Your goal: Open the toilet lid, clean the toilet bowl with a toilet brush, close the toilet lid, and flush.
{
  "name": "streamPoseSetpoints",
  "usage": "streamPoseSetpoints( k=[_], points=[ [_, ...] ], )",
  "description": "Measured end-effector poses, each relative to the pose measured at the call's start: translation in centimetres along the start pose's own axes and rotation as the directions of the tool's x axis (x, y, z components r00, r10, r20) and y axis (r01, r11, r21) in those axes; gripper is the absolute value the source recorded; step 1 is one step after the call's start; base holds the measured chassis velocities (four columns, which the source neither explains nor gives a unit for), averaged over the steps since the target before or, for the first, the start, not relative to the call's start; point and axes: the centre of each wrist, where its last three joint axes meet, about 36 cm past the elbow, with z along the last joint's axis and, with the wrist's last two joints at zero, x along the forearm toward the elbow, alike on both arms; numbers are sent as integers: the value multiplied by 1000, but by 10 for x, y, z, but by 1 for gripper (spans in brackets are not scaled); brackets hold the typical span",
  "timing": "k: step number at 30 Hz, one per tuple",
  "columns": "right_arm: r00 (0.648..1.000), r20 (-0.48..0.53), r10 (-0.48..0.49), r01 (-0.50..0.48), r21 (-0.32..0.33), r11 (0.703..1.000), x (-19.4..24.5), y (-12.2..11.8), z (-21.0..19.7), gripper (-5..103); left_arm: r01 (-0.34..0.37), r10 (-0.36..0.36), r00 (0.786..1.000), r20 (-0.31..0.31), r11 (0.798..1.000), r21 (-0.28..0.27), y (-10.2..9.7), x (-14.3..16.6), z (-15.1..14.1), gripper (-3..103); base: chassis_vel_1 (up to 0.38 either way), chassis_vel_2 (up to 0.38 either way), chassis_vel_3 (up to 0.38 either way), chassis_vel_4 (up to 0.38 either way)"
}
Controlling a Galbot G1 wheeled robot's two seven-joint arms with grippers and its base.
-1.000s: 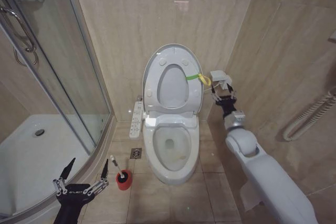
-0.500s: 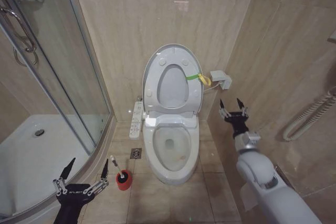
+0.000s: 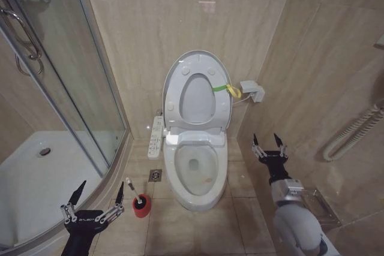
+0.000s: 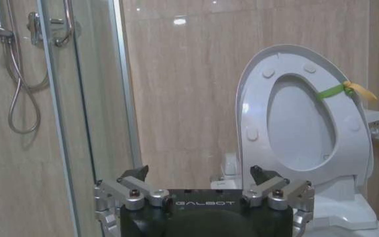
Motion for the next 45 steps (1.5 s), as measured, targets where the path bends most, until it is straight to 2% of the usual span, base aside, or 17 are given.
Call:
streamPoseSetpoints(
  k=[7,9,10,18,32,33,39,40,45],
  points=[
    [998,60,-12,11,15,1000,17,1,5,71,0,0,1000,0,1000,0,0,0,0,100,0,0,0,0],
    [998,62,-12,11,14,1000,20,0,5,71,0,0,1000,0,1000,0,0,0,0,100,0,0,0,0],
    [998,62,-9,9,13,1000,21,-1,6,79,0,0,1000,0,1000,0,0,0,0,100,0,0,0,0],
    [998,53,18,-18,14,1000,34,-9,5,80,0,0,1000,0,1000,0,0,0,0,100,0,0,0,0],
    [998,35,44,-44,0,999,61,2,-7,80,0,0,1000,0,1000,0,0,0,0,100,0,0,0,0],
    [998,36,41,-41,-2,999,62,3,-8,90,0,0,1000,0,1000,0,0,0,0,100,0,0,0,0],
    [999,34,24,-24,1,1000,69,6,-12,90,0,0,1000,0,1000,0,0,0,0,100,0,0,0,0],
    [999,32,23,-23,4,1000,71,6,-12,100,0,0,1000,0,1000,0,0,0,0,100,0,0,0,0],
    [999,28,22,-23,8,1000,76,7,-14,100,0,0,1000,0,1000,0,0,0,0,100,0,0,0,0]
  ],
)
